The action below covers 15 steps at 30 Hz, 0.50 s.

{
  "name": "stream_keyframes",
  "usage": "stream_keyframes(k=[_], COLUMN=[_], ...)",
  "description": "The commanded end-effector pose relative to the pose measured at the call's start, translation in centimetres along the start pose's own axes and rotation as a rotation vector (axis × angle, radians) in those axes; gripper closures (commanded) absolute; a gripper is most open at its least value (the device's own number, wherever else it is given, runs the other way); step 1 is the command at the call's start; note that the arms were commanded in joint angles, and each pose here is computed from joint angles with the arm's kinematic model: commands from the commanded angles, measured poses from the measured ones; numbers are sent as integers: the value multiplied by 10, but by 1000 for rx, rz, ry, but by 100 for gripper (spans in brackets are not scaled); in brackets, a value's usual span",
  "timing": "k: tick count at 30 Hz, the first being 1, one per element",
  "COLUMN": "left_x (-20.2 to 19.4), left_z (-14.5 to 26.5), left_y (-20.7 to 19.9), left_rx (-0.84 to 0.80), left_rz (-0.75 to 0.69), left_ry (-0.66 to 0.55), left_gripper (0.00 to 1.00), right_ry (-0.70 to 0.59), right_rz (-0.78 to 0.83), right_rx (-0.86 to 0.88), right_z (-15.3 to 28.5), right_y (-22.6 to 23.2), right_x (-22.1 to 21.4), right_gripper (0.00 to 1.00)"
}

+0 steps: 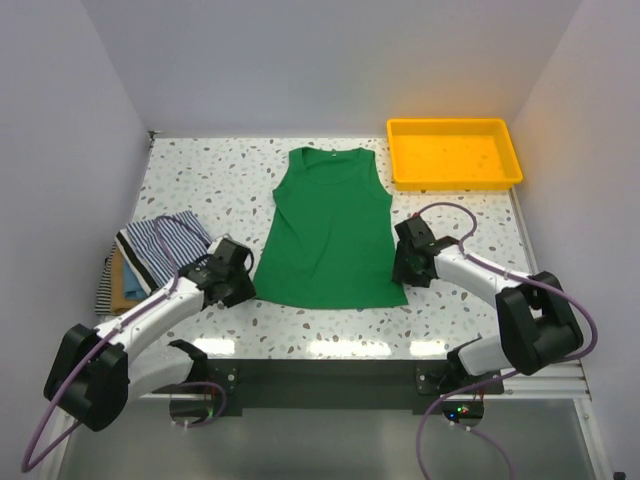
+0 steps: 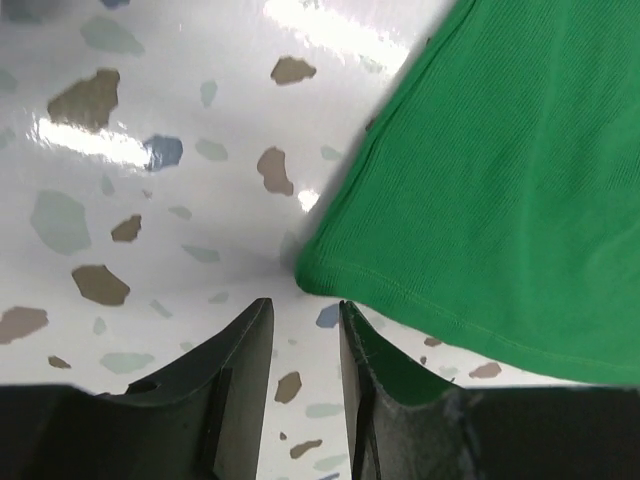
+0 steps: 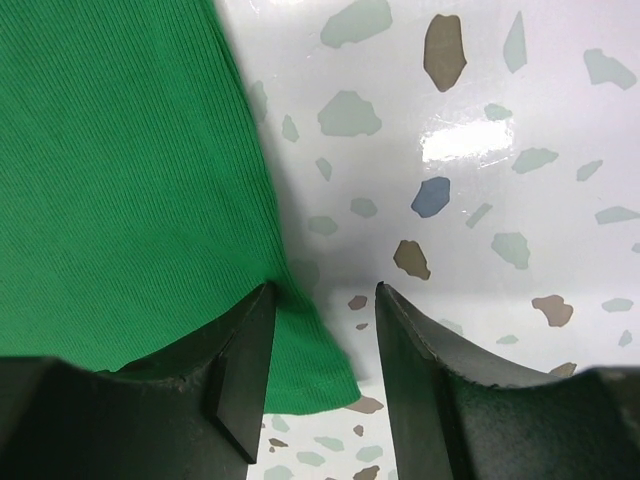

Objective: Fold and stack the tank tops
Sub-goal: Flatten the tank top out

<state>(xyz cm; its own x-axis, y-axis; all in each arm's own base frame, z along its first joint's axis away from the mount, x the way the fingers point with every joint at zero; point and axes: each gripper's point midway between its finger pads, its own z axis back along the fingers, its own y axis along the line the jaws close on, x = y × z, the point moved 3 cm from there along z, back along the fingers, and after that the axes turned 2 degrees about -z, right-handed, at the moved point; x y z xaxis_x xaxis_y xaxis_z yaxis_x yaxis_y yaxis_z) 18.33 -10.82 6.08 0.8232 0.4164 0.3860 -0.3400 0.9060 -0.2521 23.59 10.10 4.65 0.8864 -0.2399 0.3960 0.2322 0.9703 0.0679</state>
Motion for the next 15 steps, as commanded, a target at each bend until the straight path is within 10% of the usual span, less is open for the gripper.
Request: stream_keyframes(k=[1, 15], left_x=[34, 26], left_z=[2, -20], left_y=[-10, -9], left_rx=[26, 15], left_rz=[-90, -157], left_ry=[-122, -56], left_gripper=[62, 65], right_ry=[-29, 110], right_rz=[2, -47], right_rx=[10, 45], right_z=[13, 22], right_y=[-3, -16], right_x=[5, -42], right_gripper=[51, 50])
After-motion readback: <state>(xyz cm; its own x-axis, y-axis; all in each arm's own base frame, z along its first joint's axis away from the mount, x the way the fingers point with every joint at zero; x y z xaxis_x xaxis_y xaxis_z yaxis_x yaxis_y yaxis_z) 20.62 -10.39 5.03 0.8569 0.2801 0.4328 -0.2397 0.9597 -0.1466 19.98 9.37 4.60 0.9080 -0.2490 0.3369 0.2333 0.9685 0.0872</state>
